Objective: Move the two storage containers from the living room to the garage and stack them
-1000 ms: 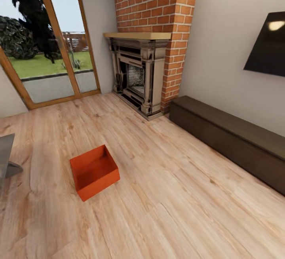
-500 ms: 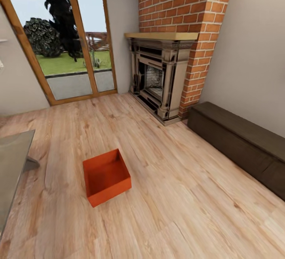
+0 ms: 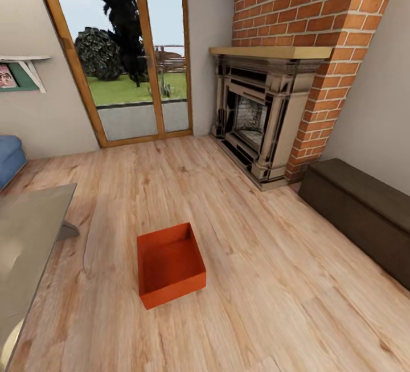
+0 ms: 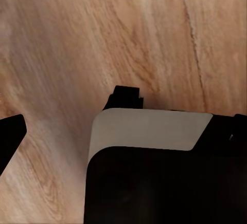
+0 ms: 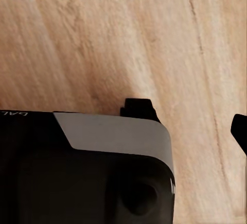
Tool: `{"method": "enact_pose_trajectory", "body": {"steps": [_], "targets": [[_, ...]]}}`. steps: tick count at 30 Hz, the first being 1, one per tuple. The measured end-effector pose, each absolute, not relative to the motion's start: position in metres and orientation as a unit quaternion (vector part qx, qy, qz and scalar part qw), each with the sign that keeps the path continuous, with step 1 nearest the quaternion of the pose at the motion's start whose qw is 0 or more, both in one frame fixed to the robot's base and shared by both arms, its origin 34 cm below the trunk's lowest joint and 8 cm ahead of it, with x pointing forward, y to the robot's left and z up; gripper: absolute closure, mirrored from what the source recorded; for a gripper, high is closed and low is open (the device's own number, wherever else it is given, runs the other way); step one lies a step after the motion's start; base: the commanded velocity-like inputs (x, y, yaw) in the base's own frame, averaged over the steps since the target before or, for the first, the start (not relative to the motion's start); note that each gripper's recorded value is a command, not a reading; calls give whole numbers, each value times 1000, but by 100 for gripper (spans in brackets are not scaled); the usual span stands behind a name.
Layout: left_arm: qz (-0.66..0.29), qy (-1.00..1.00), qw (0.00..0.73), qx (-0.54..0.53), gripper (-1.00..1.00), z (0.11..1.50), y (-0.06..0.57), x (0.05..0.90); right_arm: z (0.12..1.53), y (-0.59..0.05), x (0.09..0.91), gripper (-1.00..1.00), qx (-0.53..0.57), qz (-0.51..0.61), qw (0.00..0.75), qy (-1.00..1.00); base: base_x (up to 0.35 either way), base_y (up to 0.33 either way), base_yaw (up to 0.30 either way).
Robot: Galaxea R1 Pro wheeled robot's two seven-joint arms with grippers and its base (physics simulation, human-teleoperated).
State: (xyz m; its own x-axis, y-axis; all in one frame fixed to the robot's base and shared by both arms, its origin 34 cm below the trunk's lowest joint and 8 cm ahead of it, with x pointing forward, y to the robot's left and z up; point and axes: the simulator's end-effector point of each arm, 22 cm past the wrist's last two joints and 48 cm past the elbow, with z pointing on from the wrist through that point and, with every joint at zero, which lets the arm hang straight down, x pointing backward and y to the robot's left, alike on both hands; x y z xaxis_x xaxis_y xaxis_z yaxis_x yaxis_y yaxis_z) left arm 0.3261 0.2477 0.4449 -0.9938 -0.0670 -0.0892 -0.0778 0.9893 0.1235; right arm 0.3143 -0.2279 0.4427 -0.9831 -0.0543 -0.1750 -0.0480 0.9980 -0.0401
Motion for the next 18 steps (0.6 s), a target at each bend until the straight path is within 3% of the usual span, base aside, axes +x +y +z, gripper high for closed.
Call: {"method": "enact_pose_trajectory", "body": {"steps": [9, 18], "targets": [[64, 996, 43, -36, -100, 445, 248, 326, 443, -228, 314, -100, -25, -18, 88, 996, 319, 0, 258], [64, 996, 43, -36, -100, 445, 247, 327, 443, -228, 314, -100, -25, -18, 89, 996, 119, -19, 22]]}}
